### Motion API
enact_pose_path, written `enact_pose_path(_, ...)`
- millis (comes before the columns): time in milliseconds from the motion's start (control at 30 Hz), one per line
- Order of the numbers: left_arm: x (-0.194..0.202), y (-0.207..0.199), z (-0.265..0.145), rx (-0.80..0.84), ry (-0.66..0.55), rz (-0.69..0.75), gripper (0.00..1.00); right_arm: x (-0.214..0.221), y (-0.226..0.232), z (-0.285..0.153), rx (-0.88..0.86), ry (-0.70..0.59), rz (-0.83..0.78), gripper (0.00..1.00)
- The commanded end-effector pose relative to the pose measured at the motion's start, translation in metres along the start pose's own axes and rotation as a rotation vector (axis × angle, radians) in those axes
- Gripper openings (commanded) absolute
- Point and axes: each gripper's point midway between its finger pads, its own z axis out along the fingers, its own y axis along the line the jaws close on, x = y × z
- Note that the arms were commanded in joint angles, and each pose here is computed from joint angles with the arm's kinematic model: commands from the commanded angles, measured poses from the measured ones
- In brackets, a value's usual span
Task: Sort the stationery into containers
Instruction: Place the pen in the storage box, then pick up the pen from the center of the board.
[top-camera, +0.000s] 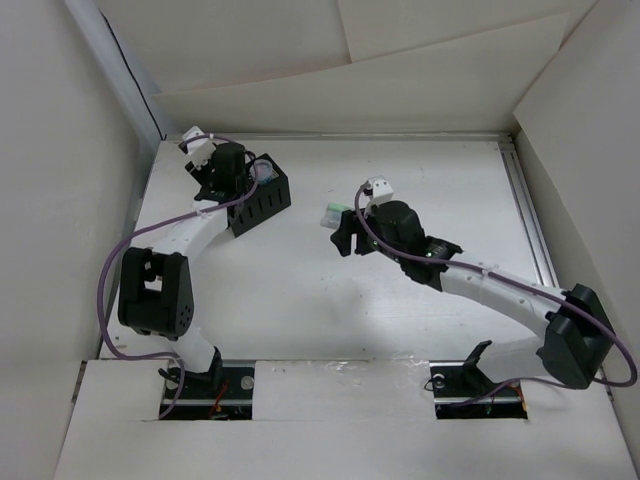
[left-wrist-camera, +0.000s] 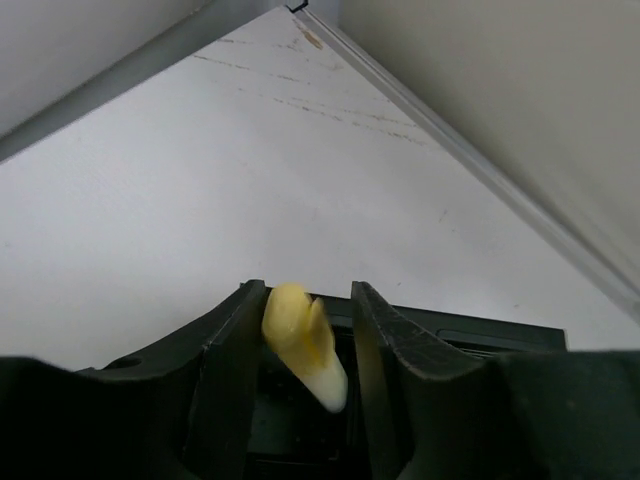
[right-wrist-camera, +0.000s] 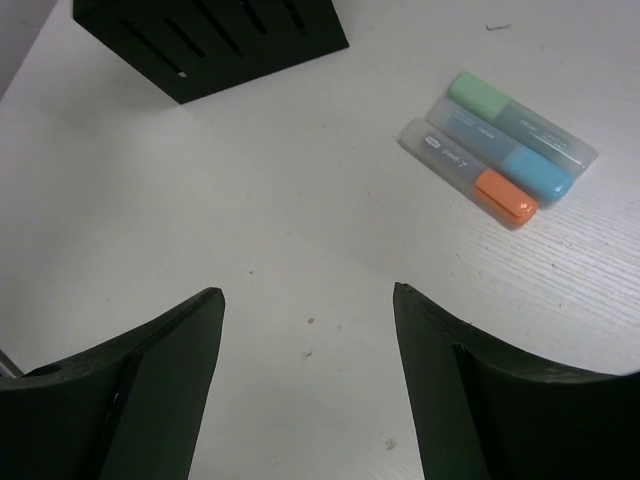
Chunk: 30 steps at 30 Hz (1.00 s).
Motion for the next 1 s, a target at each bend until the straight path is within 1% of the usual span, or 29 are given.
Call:
enact_pose_path(0, -0.013, -0.005, -0.004, 0.028, -0.034, -0.074, 0.37, -0.008, -0.012, 0.011, 0.050, -0.037, 0.028, 0.75)
enact_pose_path(67, -0.016, -0.004, -0.010, 0.043, -0.034, -0.090, 0.46, -0.004, -0.018, 0.015, 0.066, -0.023, 0.030, 0.75)
enact_pose_path(100, -0.011, -0.003, -0.012, 0.057, -0.021, -0.100, 0.51, -0.007, -0.022, 0.018, 0.075, -0.027, 0.043, 0.75)
enact_pose_path(200, -0.018, -0.004, -0.023, 0.095, -0.036, -0.136, 0.56, 0.000, -0.032, 0.024, 0.107, -0.010, 0.045, 0.76)
enact_pose_path(233, -0.013, -0.004, -0.027, 0.104, -0.032, -0.145, 0.57, 0.009, -0.034, 0.030, 0.117, 0.013, 0.051, 0.76)
enact_pose_path(267, -0.015, -0.003, -0.030, 0.106, -0.034, -0.160, 0.57, 0.005, -0.040, 0.032, 0.137, 0.005, 0.055, 0.76)
enact_pose_path(300, -0.020, -0.012, -0.043, 0.147, -0.041, -0.175, 0.55, 0.008, -0.048, 0.035, 0.162, 0.010, 0.057, 0.76)
enact_pose_path(333, -0.017, -0.013, -0.050, 0.172, -0.039, -0.192, 0.52, 0.007, -0.048, 0.038, 0.163, 0.013, 0.057, 0.73)
enact_pose_path(367, -0.017, -0.017, -0.057, 0.203, -0.038, -0.204, 0.47, 0.016, -0.057, 0.044, 0.186, 0.037, 0.059, 0.60)
enact_pose_path(400, -0.023, -0.025, -0.070, 0.269, -0.033, -0.227, 0.45, 0.014, -0.063, 0.048, 0.200, 0.037, 0.064, 0.46)
enact_pose_path(433, -0.020, -0.032, -0.080, 0.319, -0.014, -0.247, 0.43, 0.019, -0.069, 0.052, 0.214, 0.049, 0.077, 0.33)
enact_pose_path(467, -0.012, -0.036, -0.087, 0.361, 0.003, -0.257, 0.41, 0.026, -0.071, 0.059, 0.223, 0.068, 0.075, 0.13)
enact_pose_path(500, -0.005, -0.041, -0.096, 0.407, 0.032, -0.248, 0.38, 0.024, -0.078, 0.062, 0.237, 0.068, 0.082, 0.08)
enact_pose_path(533, -0.003, -0.050, -0.112, 0.467, 0.052, -0.269, 0.36, 0.031, -0.085, 0.064, 0.255, 0.090, 0.083, 0.05)
enact_pose_path(567, 0.000, -0.056, -0.120, 0.512, 0.062, -0.275, 0.36, 0.024, -0.090, 0.069, 0.267, 0.077, 0.102, 0.05)
enact_pose_path(600, 0.015, -0.054, -0.126, 0.527, 0.092, -0.252, 0.36, 0.036, -0.099, 0.073, 0.293, 0.118, 0.103, 0.07)
enact_pose_path(633, 0.021, -0.059, -0.136, 0.571, 0.116, -0.246, 0.36, 0.037, -0.104, 0.077, 0.303, 0.123, 0.107, 0.13)
enact_pose_path(667, 0.031, -0.065, -0.147, 0.612, 0.142, -0.234, 0.36, 0.035, -0.112, 0.079, 0.329, 0.126, 0.112, 0.21)
enact_pose_path(700, 0.041, -0.061, -0.149, 0.623, 0.165, -0.238, 0.36, 0.044, -0.115, 0.083, 0.340, 0.150, 0.119, 0.37)
enact_pose_path(733, 0.051, -0.062, -0.154, 0.651, 0.188, -0.228, 0.36, 0.046, -0.123, 0.084, 0.362, 0.153, 0.122, 0.44)
enact_pose_path(767, 0.057, -0.067, -0.164, 0.713, 0.223, -0.237, 0.36, 0.043, -0.123, 0.087, 0.361, 0.149, 0.123, 0.52)
enact_pose_path(800, 0.065, -0.062, -0.166, 0.720, 0.243, -0.237, 0.36, 0.045, -0.129, 0.089, 0.374, 0.158, 0.127, 0.62)
enact_pose_path(900, 0.078, -0.062, -0.178, 0.784, 0.295, -0.233, 0.36, 0.047, -0.127, 0.099, 0.358, 0.173, 0.120, 0.73)
enact_pose_path(967, 0.084, -0.062, -0.181, 0.800, 0.318, -0.222, 0.36, 0.055, -0.129, 0.107, 0.361, 0.212, 0.106, 0.75)
